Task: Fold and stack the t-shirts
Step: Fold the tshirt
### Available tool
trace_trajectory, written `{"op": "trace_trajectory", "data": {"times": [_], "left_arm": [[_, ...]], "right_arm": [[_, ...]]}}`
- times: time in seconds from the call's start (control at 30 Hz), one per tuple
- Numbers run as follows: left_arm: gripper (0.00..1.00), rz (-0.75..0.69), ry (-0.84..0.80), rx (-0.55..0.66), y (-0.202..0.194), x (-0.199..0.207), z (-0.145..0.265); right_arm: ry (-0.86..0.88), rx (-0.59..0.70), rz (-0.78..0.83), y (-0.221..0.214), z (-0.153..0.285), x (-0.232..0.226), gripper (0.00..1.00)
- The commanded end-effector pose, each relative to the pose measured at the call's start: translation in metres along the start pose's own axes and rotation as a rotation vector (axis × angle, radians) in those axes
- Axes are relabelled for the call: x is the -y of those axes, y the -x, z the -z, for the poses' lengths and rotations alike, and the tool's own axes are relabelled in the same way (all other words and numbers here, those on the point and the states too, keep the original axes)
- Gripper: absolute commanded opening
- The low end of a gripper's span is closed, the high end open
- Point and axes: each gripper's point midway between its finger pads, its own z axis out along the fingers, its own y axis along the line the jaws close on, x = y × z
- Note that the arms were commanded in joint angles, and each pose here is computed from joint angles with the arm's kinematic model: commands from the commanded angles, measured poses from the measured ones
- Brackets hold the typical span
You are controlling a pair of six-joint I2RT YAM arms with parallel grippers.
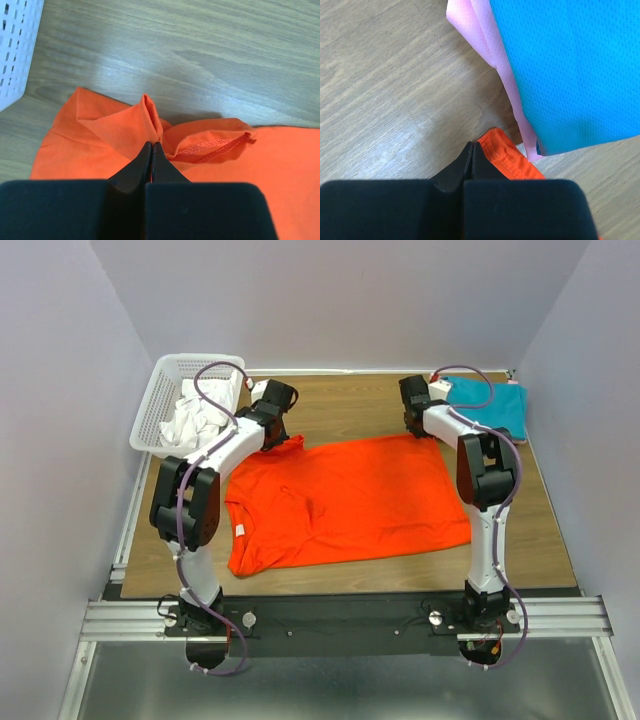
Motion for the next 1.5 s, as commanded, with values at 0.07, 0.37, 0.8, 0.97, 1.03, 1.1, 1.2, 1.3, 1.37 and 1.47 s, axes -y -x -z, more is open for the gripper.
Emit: {"op": "trace_trajectory", "data": {"times": [0.07, 0.37, 0.8, 0.97, 1.03, 1.1, 1.2, 1.3, 1.37, 1.47], "left_arm": [[0.00, 0.034, -0.038, 0.049, 0.008, 0.003, 0.024], [0.00, 0.046, -0.040, 0.041, -0.014, -0.008, 0.042], [0.00, 0.083, -0.072, 0.046, -0.050, -0.022, 0.079], [0.00, 0.100, -0.084, 0.053, -0.066, -0.034, 0.096], [0.00, 0.111, -0.086, 0.059, -0.068, -0.038, 0.101], [0.00, 0.117, -0.090, 0.062, -0.075, -0.044, 0.107], [0.00, 0.133, -0.089, 0.056, -0.085, -0.054, 0.112], [0.00, 0.148, -0.098, 0.050, -0.093, -0.060, 0.117], [0.00, 0.156, -0.111, 0.050, -0.097, -0.063, 0.121], [0.00, 0.175, -0.138, 0.064, -0.094, -0.064, 0.131]], "right_arm": [[-0.023, 0.058, 0.005, 0.016, 0.023, -0.001, 0.01], [-0.035, 0.088, 0.001, 0.013, 0.055, 0.018, 0.01], [-0.017, 0.099, -0.024, 0.001, 0.094, 0.049, 0.01], [-0.001, 0.101, -0.030, -0.003, 0.108, 0.059, 0.01], [0.013, 0.109, -0.040, -0.002, 0.117, 0.063, 0.01], [0.014, 0.102, -0.038, -0.009, 0.120, 0.068, 0.01], [0.027, 0.101, -0.046, -0.013, 0.128, 0.076, 0.01], [0.038, 0.105, -0.044, -0.016, 0.136, 0.082, 0.01], [0.049, 0.105, -0.043, -0.016, 0.141, 0.085, 0.01], [0.053, 0.112, -0.038, -0.015, 0.144, 0.087, 0.01]]}}
